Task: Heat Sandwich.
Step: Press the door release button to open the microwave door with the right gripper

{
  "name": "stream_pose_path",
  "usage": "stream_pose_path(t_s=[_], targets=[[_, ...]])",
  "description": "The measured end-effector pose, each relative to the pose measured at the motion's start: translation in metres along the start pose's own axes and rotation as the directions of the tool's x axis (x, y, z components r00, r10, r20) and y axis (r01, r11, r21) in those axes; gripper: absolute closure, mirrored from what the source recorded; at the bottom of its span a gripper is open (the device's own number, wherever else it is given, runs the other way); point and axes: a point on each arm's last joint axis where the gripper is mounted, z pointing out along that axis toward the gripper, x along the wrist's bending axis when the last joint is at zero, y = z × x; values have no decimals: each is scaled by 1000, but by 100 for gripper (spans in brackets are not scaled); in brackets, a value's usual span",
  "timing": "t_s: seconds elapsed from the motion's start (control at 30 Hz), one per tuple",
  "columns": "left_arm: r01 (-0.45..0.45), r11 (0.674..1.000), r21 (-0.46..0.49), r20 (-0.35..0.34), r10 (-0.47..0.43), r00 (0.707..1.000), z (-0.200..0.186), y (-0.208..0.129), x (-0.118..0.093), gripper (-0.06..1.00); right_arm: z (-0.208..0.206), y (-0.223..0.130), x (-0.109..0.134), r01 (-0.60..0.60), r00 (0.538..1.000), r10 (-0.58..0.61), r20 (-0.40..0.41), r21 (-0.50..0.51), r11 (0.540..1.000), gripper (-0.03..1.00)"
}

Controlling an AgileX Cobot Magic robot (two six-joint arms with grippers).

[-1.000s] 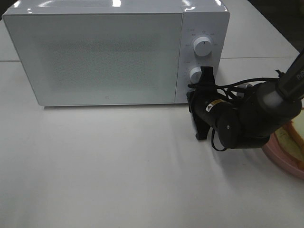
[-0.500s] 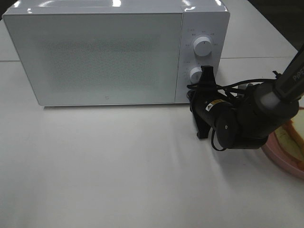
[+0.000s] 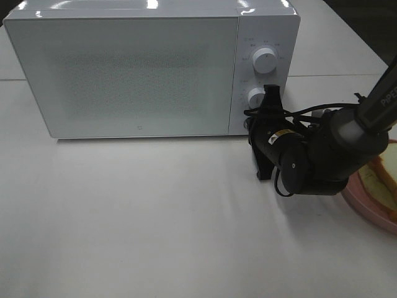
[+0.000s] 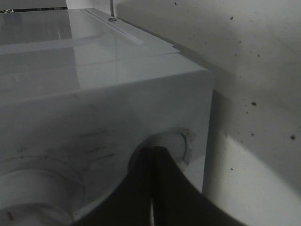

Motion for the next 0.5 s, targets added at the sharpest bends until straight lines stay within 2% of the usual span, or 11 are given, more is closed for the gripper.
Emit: stream_pose_path(t_s=[0.5], targets=[[0, 1000, 0, 0, 0, 1000, 0, 0, 0, -5, 13, -7, 10, -42, 997, 47, 53, -104, 994, 95]])
